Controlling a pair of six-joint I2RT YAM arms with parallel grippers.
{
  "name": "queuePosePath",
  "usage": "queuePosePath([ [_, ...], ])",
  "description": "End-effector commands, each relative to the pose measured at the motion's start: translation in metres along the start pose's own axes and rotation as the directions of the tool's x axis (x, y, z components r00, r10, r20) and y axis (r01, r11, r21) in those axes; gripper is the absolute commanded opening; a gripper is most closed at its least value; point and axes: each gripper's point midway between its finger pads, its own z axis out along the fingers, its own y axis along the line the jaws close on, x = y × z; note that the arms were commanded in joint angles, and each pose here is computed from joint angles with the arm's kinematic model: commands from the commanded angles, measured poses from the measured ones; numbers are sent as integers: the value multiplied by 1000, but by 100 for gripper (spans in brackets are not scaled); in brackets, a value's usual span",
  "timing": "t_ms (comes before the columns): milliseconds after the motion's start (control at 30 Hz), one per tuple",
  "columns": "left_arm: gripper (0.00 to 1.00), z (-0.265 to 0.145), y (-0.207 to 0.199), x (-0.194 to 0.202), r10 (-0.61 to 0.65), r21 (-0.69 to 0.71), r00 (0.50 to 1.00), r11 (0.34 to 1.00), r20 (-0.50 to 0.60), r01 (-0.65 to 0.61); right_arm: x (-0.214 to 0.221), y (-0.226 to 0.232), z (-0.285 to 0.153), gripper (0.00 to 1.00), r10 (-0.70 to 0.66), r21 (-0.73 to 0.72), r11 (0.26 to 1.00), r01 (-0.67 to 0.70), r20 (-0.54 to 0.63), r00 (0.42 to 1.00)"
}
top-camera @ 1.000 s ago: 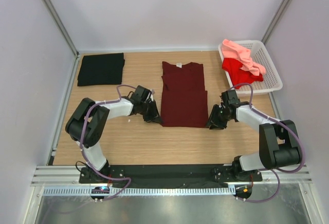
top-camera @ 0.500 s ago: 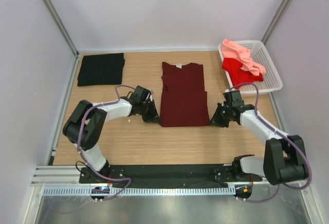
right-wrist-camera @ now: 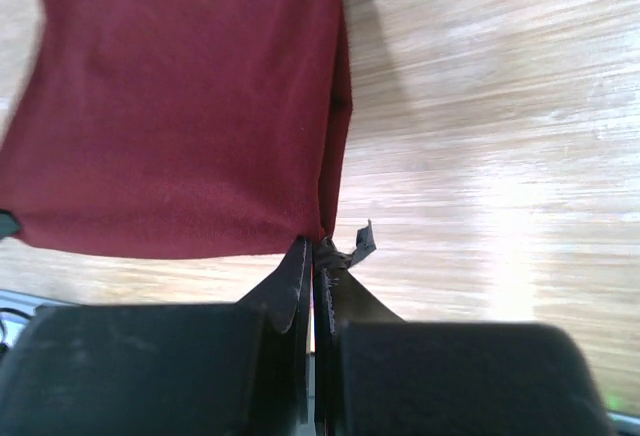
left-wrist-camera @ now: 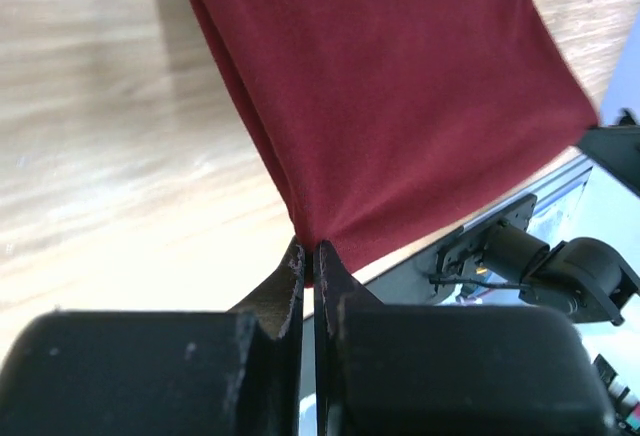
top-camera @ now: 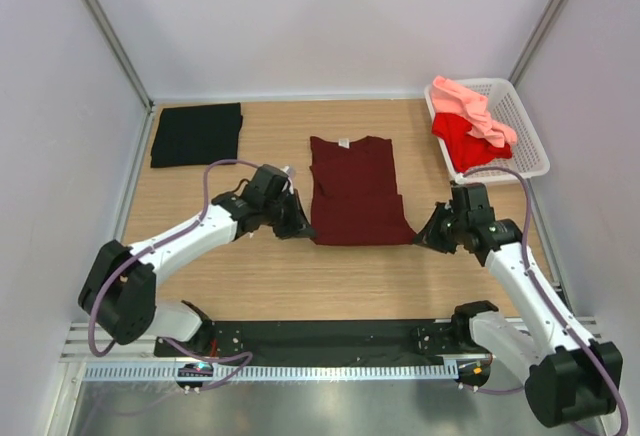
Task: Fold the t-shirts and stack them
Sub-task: Fold the tshirt
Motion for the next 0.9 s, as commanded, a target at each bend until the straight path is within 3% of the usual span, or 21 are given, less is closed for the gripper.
queuePosePath([
  [0,0,-22,1,-4,-32,-62,999,997,41,34,-17,13,-30,1,9,-15,1000,-8,90,996],
  [367,0,-38,-19,-52,17,-124,992,992,126,-1,-89,55,-51,1,-63,-43,996,76,246,967],
  [567,0,-39,-29,-113,-25,-92,985,995,173,41,-144,91,-52,1,-82,-67,992,108,318,945],
  [867,0,-23,-51,-215,-23,-22,974,999,225,29,-210,123,-11,1,-140,-40,986,160,318,938],
])
